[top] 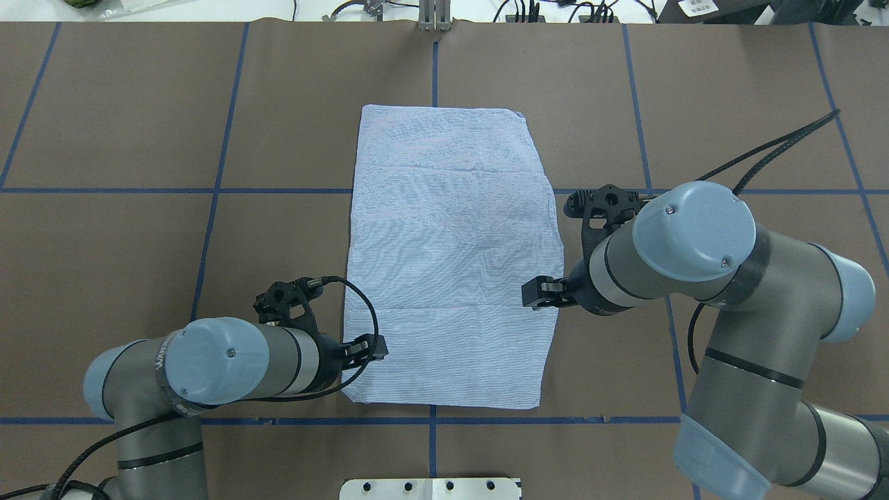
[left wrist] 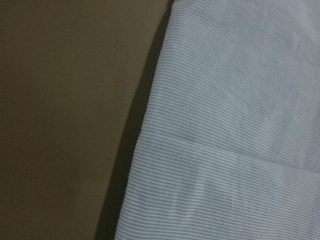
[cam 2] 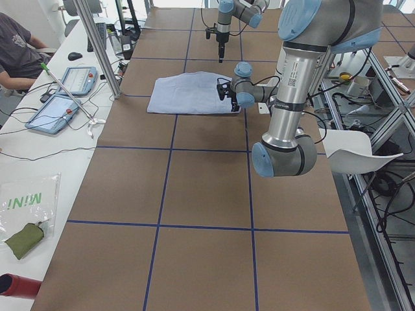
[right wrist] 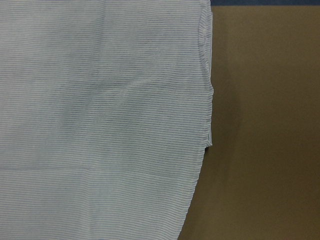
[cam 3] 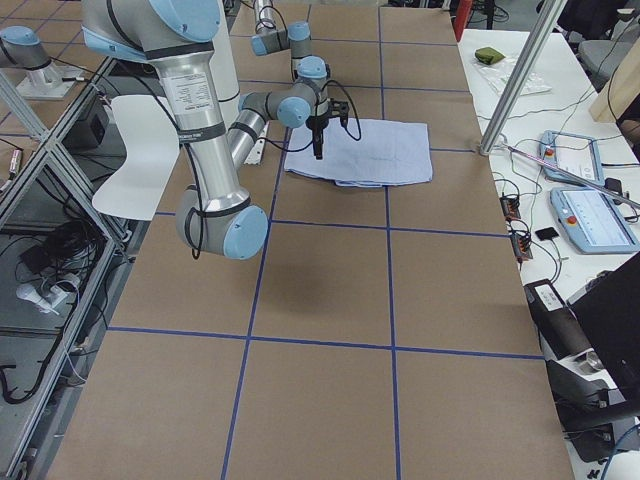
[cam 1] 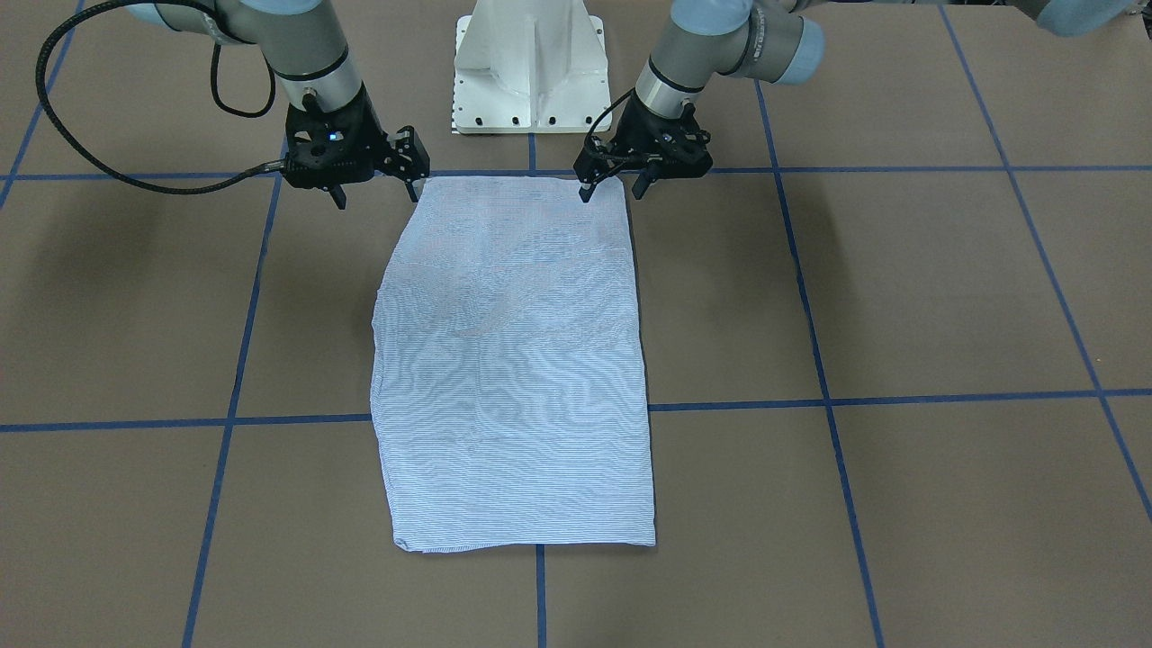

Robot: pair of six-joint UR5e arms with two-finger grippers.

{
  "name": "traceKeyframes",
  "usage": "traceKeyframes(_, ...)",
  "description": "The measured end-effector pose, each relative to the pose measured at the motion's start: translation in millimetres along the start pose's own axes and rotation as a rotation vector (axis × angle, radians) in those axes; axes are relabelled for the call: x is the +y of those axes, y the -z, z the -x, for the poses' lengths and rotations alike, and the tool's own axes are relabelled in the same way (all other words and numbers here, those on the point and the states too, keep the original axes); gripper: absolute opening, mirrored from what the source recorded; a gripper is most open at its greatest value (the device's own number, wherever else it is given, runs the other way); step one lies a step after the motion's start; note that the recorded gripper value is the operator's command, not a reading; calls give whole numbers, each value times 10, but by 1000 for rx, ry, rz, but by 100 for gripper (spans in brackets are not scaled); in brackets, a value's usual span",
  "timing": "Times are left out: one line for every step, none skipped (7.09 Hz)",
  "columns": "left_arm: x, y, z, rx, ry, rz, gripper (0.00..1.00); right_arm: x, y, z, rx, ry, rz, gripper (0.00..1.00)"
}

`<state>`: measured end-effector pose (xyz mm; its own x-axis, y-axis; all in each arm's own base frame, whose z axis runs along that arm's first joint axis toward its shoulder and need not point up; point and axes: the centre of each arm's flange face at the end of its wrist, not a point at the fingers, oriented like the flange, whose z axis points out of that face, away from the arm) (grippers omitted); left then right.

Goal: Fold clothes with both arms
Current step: 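Lower both grippers onto the shirt's edge nearest the robot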

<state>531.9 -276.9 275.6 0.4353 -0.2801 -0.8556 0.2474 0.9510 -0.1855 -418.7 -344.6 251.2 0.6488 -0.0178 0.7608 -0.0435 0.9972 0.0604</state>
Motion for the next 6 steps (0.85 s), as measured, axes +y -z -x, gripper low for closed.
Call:
traceKeyframes(22, -21, 9, -11, 0, 2, 67, 29, 15, 16, -6, -3, 2, 100)
traceKeyframes(31, -39, 17, -17, 0, 3, 66, 42, 25, 22, -9, -4, 4, 100)
traceKeyframes(48, -60, 26, -23, -1, 6, 64, 44, 28, 21, -10, -5, 6, 100)
traceKeyframes(72, -87, 40, -29, -3, 9, 64, 43, 32, 17, -11, -6, 6, 100)
traceKeyframes(87, -108, 50, -38, -3, 11, 62, 42, 34, 16, -11, -6, 7, 100)
traceKeyframes(107, -121, 53, -48, -4, 13, 49, 42, 35, 14, -11, -6, 7, 100)
